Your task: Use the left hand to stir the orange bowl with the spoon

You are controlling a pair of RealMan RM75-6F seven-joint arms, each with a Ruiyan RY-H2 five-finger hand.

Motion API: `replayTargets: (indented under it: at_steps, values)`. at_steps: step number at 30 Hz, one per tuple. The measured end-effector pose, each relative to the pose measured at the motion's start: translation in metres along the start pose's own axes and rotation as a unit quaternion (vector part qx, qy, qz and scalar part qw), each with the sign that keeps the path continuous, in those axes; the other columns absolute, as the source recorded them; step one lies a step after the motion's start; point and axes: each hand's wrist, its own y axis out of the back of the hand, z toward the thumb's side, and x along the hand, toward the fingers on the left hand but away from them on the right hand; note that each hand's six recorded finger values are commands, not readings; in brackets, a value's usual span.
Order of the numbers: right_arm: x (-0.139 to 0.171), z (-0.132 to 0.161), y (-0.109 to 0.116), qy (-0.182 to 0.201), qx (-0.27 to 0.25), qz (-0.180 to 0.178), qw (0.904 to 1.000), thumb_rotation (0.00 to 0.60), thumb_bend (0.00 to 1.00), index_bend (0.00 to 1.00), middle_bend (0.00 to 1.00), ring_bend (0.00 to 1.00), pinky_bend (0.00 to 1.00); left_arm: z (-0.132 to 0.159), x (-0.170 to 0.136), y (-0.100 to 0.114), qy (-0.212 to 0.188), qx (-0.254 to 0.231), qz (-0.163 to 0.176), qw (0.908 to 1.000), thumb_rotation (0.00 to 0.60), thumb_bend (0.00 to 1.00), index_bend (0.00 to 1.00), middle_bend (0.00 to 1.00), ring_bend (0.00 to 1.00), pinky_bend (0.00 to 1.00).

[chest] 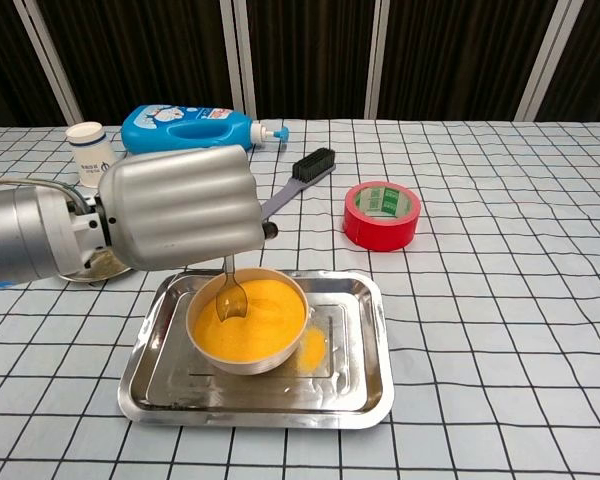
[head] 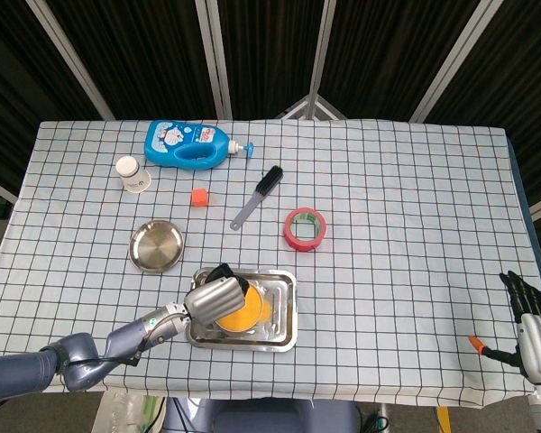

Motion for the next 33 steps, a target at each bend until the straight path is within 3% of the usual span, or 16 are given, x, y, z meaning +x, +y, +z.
replayTargets:
  at_steps: [9, 19, 33]
  values:
    - [0.0, 0.0, 0.0, -0.001, 0.0, 0.0, 1.0, 0.6, 0.2, 0.0, 0.0, 0.0, 0.0, 0.006, 0.01, 0.012, 0.022, -0.033, 0.008, 0.9992, 0.6, 0.58, 0.83, 1.0, 1.0, 1.0]
    - [0.0, 0.0, 0.0, 0.001, 0.001, 0.0, 1.0, 0.6, 0.2, 0.0, 0.0, 0.0, 0.0, 0.001, 0.014, 0.019, 0.029, -0.032, 0.012, 0.999, 0.6, 0.58, 0.83, 1.0, 1.0, 1.0]
    - [0.0, 0.0, -0.001, -0.001, -0.001, 0.002, 1.0, 0.6, 0.2, 0.0, 0.0, 0.0, 0.0, -0.025, -0.009, 0.001, 0.018, 0.007, -0.008, 0.9998, 0.6, 0.58, 0.83, 1.0, 1.0, 1.0]
